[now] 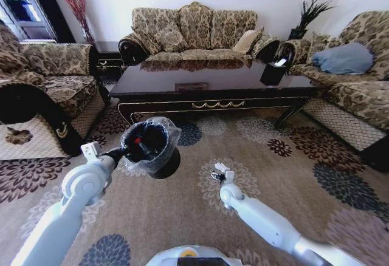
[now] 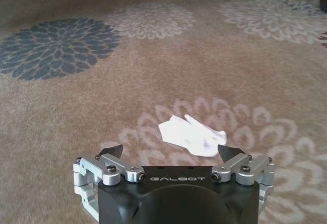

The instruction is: Move to the front of the table and pick up the trash from the floor, then place it into the trash bin.

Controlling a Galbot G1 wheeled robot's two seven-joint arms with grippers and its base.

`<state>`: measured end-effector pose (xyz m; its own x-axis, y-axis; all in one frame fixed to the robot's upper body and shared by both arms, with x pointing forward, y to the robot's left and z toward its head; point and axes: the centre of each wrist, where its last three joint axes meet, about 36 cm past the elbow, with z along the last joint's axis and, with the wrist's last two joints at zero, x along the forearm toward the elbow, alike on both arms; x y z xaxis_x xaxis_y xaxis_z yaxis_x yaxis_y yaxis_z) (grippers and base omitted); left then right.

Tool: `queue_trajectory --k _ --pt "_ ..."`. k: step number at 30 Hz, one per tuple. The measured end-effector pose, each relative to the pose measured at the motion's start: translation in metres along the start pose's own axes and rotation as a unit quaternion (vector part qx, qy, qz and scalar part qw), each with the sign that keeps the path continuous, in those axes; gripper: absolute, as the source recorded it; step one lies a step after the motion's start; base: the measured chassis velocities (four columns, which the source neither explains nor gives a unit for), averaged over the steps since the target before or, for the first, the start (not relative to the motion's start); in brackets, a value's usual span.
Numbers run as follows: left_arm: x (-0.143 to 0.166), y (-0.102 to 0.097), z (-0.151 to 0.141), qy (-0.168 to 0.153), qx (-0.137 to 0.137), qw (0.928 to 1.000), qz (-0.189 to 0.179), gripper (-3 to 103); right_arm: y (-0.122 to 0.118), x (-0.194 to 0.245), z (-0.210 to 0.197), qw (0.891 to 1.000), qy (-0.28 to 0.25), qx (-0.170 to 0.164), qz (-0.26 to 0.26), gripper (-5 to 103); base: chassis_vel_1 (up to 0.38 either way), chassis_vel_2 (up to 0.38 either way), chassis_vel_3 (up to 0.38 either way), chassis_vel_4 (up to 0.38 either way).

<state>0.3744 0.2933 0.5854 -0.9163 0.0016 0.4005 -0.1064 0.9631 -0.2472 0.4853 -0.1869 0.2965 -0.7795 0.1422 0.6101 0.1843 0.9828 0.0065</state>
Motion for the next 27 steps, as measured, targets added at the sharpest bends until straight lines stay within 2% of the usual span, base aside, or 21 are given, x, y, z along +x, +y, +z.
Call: queue_trajectory --k 4,12,14,18,23,27 --pt "0.006 -0.002 0.001 -0.001 -0.002 1.0 0.004 3 0.01 -0.019 0.0 1.0 0.001 0.001 0.003 100 0.0 0.0 0.0 0.0" --pt "0.014 -0.001 -0.003 -0.01 -0.003 0.9999 0.004 3 0.017 -0.05 0.009 0.999 0.0 0.037 0.016 100 0.0 0.0 0.0 0.0" --pt "0.015 0.0 -0.005 -0.012 -0.004 0.9999 0.004 3 0.016 -0.055 0.012 0.999 -0.002 0.047 0.02 100 0.0 0.0 0.0 0.0" --pt "0.018 0.003 -0.014 -0.022 -0.01 0.9997 0.001 3 0.001 -0.075 0.023 0.995 -0.017 0.088 0.033 100 0.0 0.0 0.0 0.0" --pt "0.019 0.004 -0.016 -0.024 -0.015 0.9996 0.0 3 -0.013 -0.091 0.026 0.993 -0.028 0.112 0.035 100 0.0 0.0 0.0 0.0" --pt "0.02 0.003 -0.014 -0.023 -0.013 0.9997 0.002 3 -0.017 -0.098 0.026 0.992 -0.025 0.116 0.034 100 0.0 0.0 0.0 0.0"
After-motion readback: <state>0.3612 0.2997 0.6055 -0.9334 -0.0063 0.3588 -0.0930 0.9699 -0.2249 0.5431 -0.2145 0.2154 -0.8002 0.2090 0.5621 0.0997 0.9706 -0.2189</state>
